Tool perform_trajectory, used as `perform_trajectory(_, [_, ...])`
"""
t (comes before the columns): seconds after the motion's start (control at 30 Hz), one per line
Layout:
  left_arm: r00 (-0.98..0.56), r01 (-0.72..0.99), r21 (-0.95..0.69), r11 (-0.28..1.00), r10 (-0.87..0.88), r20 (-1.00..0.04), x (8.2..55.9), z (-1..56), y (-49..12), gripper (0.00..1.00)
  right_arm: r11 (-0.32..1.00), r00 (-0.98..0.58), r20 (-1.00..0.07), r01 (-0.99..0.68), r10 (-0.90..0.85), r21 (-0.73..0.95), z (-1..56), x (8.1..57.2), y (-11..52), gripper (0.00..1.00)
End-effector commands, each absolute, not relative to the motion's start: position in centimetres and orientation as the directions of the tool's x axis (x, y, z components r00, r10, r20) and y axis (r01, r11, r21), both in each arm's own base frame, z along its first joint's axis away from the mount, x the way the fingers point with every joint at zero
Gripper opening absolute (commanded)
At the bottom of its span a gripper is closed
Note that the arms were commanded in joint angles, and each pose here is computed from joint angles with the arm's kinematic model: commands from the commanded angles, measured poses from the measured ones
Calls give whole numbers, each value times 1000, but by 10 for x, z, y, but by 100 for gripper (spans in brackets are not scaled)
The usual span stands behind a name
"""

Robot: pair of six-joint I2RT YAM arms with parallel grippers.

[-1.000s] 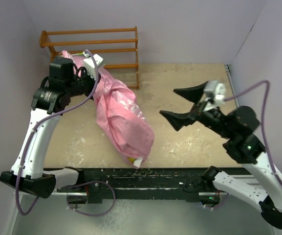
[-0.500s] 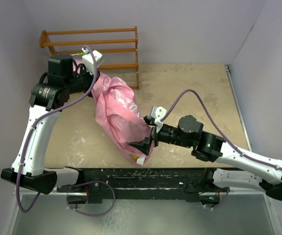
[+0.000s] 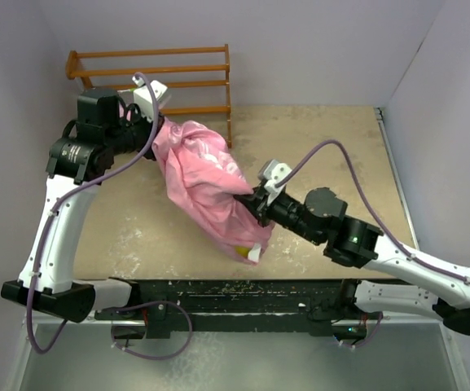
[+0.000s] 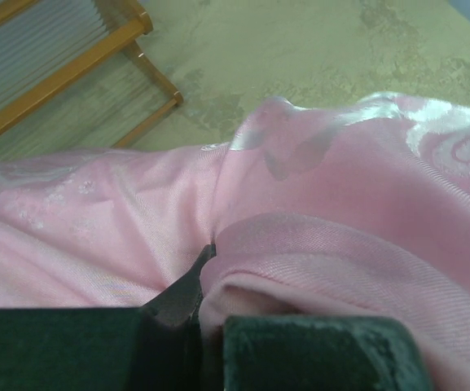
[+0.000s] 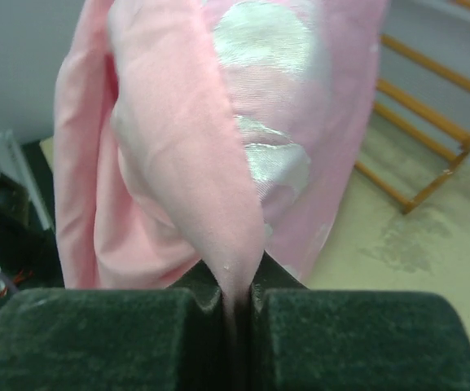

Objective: Remove the pillowcase from the pillow

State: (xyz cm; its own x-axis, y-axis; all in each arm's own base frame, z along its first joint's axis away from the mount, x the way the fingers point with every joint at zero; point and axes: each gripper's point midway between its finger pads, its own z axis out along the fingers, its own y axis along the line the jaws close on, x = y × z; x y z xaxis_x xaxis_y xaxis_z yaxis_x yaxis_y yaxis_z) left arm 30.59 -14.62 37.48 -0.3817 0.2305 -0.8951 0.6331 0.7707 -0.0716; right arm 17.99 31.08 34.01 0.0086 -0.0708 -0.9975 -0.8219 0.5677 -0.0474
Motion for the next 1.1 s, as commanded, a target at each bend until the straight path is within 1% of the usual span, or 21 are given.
perform_trajectory(0.0, [-243, 656, 4, 755, 216, -946, 298, 403, -144, 0, 672, 166, -962, -740, 217, 24, 469, 190, 261, 0])
perform_trajectory(0.03, [-247, 655, 12, 755, 229, -942, 298, 395, -143, 4, 667, 177, -956, -745, 235, 26, 480, 191, 256, 0])
perform_trajectory(0.07, [-245, 660, 20, 751, 241, -939, 297, 390, -143, 13, 654, 183, -950, -756, 252, 28, 489, 190, 254, 0])
perform_trajectory(0.1, [-237, 673, 32, 739, 257, -937, 294, 386, -143, 24, 627, 183, -947, -778, 265, 25, 496, 188, 255, 0])
perform_trajectory(0.13, [-227, 691, 38, 722, 266, -937, 289, 384, -145, 51, 611, 170, -945, -791, 278, 37, 501, 189, 258, 0])
perform_trajectory(0.17, [-215, 712, 41, 701, 273, -938, 284, 385, -147, 65, 596, 159, -947, -802, 279, 41, 503, 190, 262, 0])
perform_trajectory(0.2, [-194, 739, 44, 672, 276, -941, 276, 390, -151, 73, 585, 142, -951, -810, 274, 47, 503, 192, 269, 0])
perform_trajectory(0.27, [-130, 793, 65, 605, 272, -953, 257, 405, -159, 93, 578, 92, -963, -813, 252, 73, 499, 201, 283, 0])
perform_trajectory(0.3, [-88, 820, 80, 566, 264, -960, 245, 415, -163, 99, 580, 63, -968, -810, 242, 92, 498, 207, 290, 0])
perform_trajectory(0.4, [52, 878, 168, 449, 259, -965, 210, 436, -170, 99, 569, -14, -975, -810, 224, 142, 494, 222, 312, 0])
perform_trajectory(0.5, [131, 882, 248, 400, 298, -945, 193, 433, -167, 100, 537, -70, -970, -822, 231, 187, 498, 228, 332, 0])
perform_trajectory(0.57, [168, 872, 296, 390, 331, -929, 189, 428, -162, 99, 538, -107, -967, -815, 230, 218, 498, 236, 343, 0])
perform_trajectory(0.63, [210, 833, 359, 421, 359, -909, 191, 427, -154, 99, 558, -131, -965, -794, 229, 240, 498, 247, 350, 0])
perform_trajectory(0.67, [236, 796, 394, 459, 363, -901, 194, 431, -149, 99, 572, -139, -964, -782, 229, 249, 497, 253, 353, 0])
perform_trajectory(0.77, [365, 656, 503, 562, 347, -864, 191, 461, -132, 99, 610, -147, -958, -744, 247, 272, 499, 269, 357, 0])
perform_trajectory(0.93, [525, 541, 589, 601, 306, -794, 164, 503, -124, 99, 623, -170, -948, -720, 271, 307, 501, 285, 365, 0])
perform_trajectory(1.07, [608, 507, 610, 609, 249, -754, 140, 528, -124, 99, 618, -192, -934, -707, 300, 344, 502, 293, 374, 0])
